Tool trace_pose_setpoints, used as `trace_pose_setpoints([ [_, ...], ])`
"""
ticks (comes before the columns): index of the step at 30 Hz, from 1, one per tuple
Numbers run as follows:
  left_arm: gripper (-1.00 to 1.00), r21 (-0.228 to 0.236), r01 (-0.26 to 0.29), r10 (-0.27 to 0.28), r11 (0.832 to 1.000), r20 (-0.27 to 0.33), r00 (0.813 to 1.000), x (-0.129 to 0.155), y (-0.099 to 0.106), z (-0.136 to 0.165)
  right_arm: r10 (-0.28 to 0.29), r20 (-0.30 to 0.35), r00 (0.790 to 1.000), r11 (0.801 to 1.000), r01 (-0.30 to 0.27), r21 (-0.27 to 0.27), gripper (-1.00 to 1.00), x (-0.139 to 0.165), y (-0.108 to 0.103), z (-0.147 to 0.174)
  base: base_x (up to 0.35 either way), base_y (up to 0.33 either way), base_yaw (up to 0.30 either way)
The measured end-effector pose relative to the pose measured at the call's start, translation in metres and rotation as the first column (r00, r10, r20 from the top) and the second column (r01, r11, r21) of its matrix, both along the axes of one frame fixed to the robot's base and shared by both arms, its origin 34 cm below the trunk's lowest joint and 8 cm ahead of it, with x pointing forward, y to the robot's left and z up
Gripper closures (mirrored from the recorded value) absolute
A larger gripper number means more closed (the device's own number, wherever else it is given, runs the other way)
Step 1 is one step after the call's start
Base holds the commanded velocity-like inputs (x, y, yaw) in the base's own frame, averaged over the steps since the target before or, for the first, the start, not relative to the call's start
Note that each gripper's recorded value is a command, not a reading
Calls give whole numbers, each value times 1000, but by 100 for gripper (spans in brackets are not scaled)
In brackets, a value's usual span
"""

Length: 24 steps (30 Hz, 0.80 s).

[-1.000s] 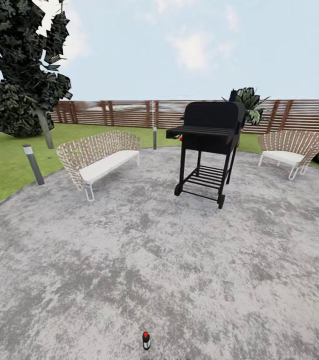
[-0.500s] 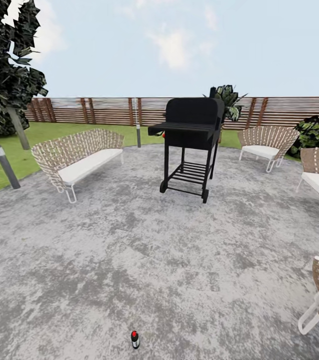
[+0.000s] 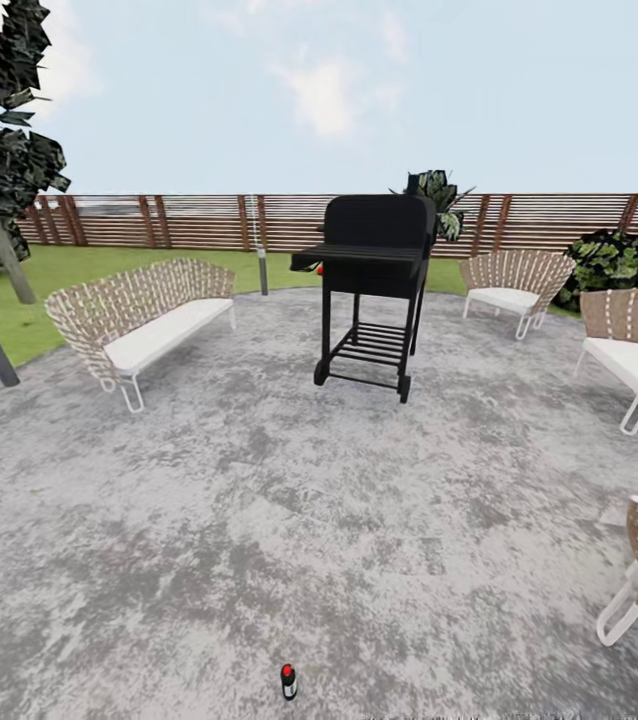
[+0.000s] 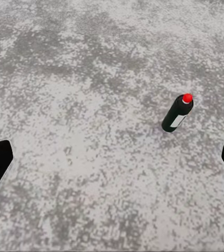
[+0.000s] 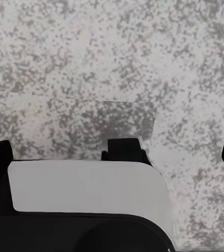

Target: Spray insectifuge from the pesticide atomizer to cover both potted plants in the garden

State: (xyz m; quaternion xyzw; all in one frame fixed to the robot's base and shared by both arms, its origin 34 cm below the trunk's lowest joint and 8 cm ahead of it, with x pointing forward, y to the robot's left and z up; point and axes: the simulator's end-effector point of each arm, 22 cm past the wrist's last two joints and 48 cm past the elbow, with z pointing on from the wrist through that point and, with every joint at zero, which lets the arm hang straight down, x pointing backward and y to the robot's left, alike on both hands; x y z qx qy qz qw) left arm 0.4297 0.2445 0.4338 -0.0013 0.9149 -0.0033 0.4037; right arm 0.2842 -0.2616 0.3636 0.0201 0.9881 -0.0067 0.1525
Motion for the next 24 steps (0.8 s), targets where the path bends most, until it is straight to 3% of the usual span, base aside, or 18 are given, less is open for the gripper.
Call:
trace_pose_setpoints([
  [24, -100, 0, 1, -1, 1000, -5, 1000, -2, 0, -2, -1, -5, 1000, 1000, 1, -2, -100, -2, -1, -1, 0, 294, -295],
])
